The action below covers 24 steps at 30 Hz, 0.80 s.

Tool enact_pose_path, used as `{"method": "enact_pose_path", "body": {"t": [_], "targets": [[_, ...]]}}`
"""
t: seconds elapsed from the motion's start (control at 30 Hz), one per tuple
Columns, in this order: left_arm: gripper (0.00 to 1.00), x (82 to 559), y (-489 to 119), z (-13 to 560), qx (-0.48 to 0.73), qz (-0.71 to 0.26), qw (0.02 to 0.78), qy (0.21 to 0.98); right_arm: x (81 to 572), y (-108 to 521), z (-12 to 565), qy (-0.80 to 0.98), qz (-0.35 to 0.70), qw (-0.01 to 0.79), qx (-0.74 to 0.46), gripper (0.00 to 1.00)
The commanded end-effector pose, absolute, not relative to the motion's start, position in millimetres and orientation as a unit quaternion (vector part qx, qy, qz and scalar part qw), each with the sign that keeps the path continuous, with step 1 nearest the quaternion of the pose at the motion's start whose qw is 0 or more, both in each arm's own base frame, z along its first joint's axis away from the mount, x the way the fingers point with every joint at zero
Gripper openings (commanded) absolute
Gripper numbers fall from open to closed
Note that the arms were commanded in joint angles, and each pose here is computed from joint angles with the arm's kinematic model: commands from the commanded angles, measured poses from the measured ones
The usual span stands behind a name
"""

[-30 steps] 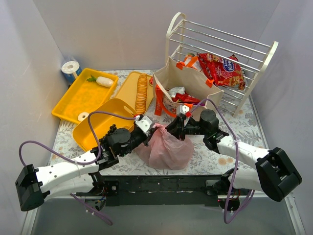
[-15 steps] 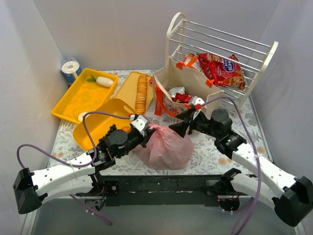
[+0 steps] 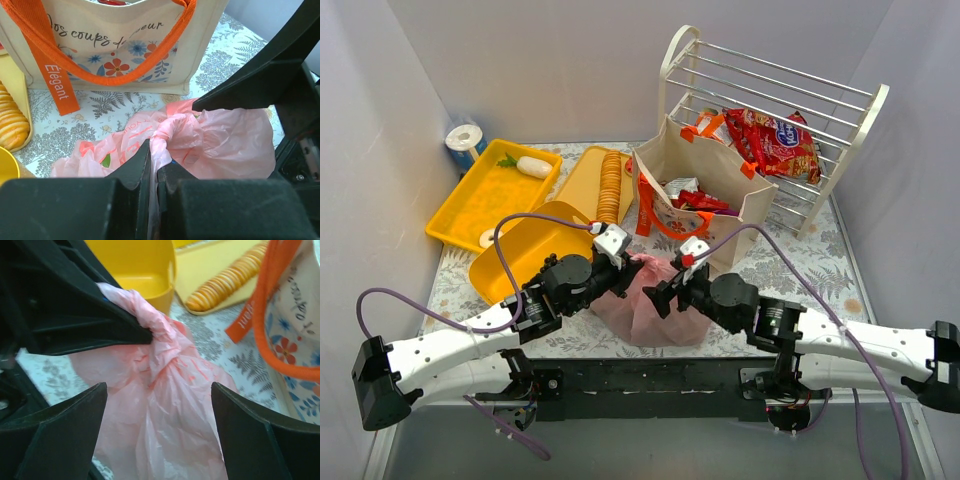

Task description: Place the mixed food into the grocery bags and tie them

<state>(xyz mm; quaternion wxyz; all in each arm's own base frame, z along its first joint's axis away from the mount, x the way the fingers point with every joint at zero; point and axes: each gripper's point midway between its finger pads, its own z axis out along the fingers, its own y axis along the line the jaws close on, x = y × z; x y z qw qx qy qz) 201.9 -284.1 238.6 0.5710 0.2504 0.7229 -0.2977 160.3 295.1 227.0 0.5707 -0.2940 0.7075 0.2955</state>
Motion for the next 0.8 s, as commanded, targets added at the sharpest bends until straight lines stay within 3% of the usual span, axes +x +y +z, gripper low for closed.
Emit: {"method": "enact_pose_path", "body": {"t": [0.0, 0.37, 0.47, 0.6, 0.67, 0.77], "targets": [[0.0, 204, -284, 258, 0.232, -0.308, 0.579, 0.718, 186, 277, 224, 0.732, 0.199, 0.612, -0.221, 0.92], [0.0, 203, -285, 257, 0.235, -0.309, 0.578, 0.717, 190, 297, 186, 0.757, 0.164, 0.588, -0.232, 0.92], [0.0, 204, -282, 260, 0.235, -0.305, 0.585, 0.714, 196, 282, 177, 0.775, 0.112, 0.581, -0.22, 0.75], [0.0, 205, -276, 260, 0.242, -0.288, 0.59, 0.715, 201, 245, 174, 0.789, 0.049, 0.583, -0.186, 0.27], [0.0, 201, -278, 257, 0.266, -0.288, 0.588, 0.708, 201, 230, 182, 0.786, 0.044, 0.593, -0.167, 0.19], [0.0, 197, -284, 248, 0.303, -0.284, 0.579, 0.702, 199, 224, 195, 0.778, 0.077, 0.605, -0.149, 0.17]]}}
